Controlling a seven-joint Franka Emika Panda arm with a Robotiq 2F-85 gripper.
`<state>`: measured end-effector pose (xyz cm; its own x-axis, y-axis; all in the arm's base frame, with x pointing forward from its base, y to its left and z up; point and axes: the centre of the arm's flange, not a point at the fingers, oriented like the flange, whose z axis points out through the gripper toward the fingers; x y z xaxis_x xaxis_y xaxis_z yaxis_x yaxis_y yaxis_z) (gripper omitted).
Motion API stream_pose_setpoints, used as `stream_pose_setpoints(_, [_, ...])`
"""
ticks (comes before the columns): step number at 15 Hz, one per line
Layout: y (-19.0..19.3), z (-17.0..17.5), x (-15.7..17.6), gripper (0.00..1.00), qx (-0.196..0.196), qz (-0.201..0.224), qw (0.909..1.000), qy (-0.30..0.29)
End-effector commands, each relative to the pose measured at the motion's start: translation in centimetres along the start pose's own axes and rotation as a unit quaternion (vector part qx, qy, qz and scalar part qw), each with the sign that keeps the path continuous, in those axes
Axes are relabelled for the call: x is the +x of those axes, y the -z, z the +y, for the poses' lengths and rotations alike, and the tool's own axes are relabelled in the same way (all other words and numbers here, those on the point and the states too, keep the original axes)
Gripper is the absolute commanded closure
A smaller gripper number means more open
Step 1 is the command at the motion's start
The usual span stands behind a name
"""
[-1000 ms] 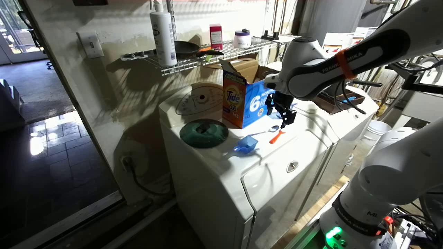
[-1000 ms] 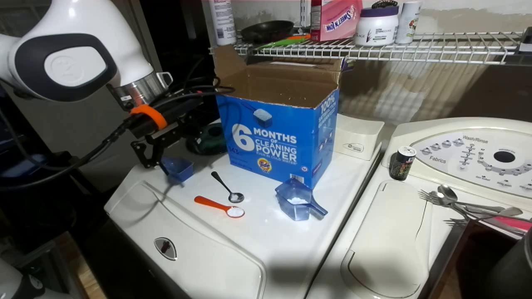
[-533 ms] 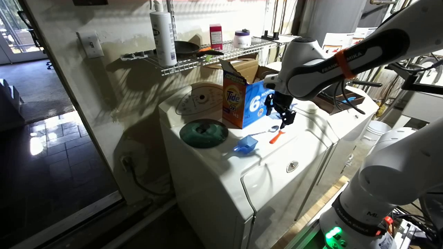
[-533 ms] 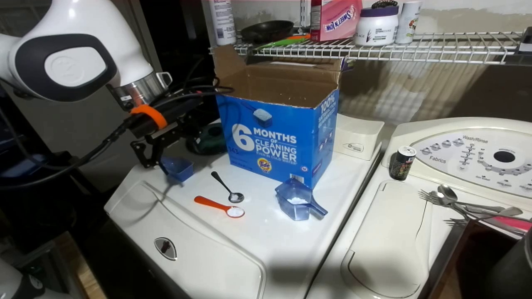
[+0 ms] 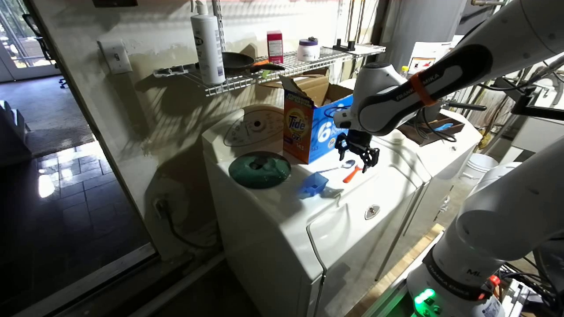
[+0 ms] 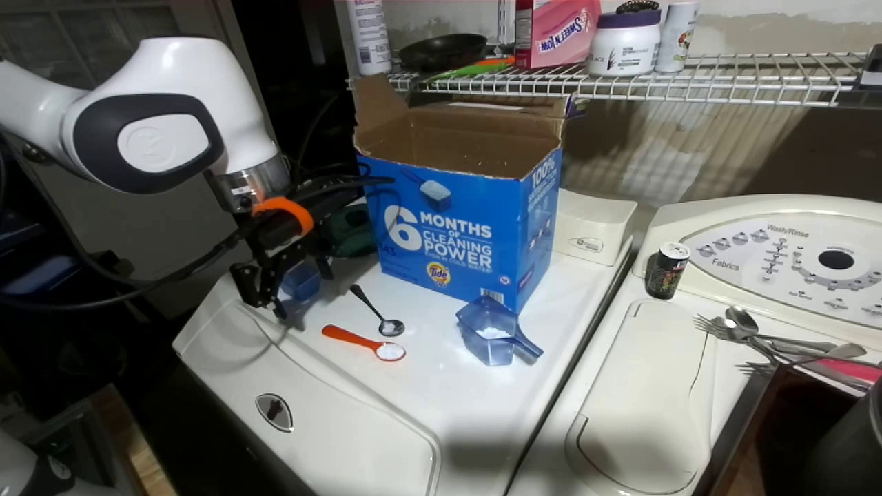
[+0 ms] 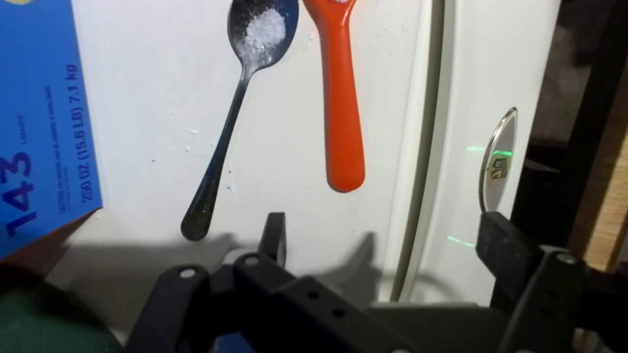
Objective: Pour the contents of the orange spoon into the blue cup on the right
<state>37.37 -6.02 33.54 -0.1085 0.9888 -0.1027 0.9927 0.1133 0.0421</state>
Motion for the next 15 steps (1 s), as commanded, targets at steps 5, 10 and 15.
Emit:
stream_pose_setpoints(5, [-4.0, 0.6, -2.5, 0.00, 0.022, -0.052, 0.9970, 0.053])
stream_pose_setpoints(10, [-6.2, 0.7, -3.8, 0.00, 0.006, -0.046, 0.9966, 0.067])
stream_pose_setpoints(15, [-7.5, 1.4, -3.9, 0.00, -0.016, -0.037, 0.9958, 0.082])
